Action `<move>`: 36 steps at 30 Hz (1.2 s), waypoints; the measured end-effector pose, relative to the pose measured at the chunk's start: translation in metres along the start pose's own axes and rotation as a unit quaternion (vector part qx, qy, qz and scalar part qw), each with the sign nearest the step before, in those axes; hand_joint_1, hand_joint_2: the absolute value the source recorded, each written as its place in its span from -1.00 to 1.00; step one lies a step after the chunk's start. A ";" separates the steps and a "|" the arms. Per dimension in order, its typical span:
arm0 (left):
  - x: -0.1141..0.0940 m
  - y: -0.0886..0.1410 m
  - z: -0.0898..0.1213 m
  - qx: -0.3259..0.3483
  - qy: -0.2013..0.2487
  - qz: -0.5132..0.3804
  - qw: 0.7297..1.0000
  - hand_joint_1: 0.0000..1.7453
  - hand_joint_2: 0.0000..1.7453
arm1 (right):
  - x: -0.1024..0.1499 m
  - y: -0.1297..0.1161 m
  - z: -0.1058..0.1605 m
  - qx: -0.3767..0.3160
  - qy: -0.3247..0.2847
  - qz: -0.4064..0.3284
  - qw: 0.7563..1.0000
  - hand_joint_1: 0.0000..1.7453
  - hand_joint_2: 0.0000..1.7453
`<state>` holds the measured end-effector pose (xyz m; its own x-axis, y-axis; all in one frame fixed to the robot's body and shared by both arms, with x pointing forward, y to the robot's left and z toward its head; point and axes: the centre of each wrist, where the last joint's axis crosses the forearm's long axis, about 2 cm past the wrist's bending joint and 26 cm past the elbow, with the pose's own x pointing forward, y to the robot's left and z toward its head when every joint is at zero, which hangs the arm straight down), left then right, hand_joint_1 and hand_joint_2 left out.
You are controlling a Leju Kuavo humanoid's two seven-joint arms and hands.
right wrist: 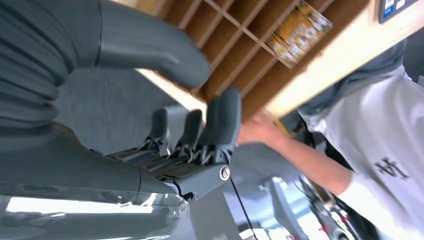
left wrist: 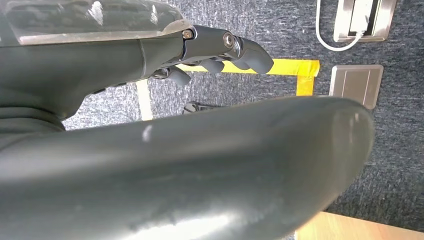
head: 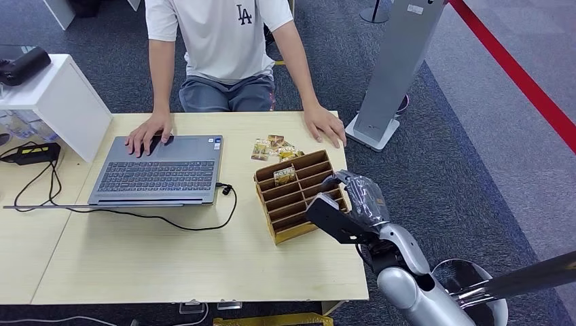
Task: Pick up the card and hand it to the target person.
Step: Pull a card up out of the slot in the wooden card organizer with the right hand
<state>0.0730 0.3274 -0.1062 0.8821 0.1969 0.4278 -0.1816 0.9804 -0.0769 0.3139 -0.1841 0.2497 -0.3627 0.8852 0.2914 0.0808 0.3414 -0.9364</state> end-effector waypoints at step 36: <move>0.001 0.004 0.000 0.004 0.007 -0.001 1.000 -1.00 -1.00 | 0.002 0.068 -0.071 0.155 0.031 0.140 0.977 -0.25 1.00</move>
<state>0.0727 0.3316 -0.1060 0.8885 0.1951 0.4154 -0.1835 0.9807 -0.0681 0.3839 -0.1365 0.2008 -0.3088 0.9510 0.0174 -0.1203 -0.0208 -0.9925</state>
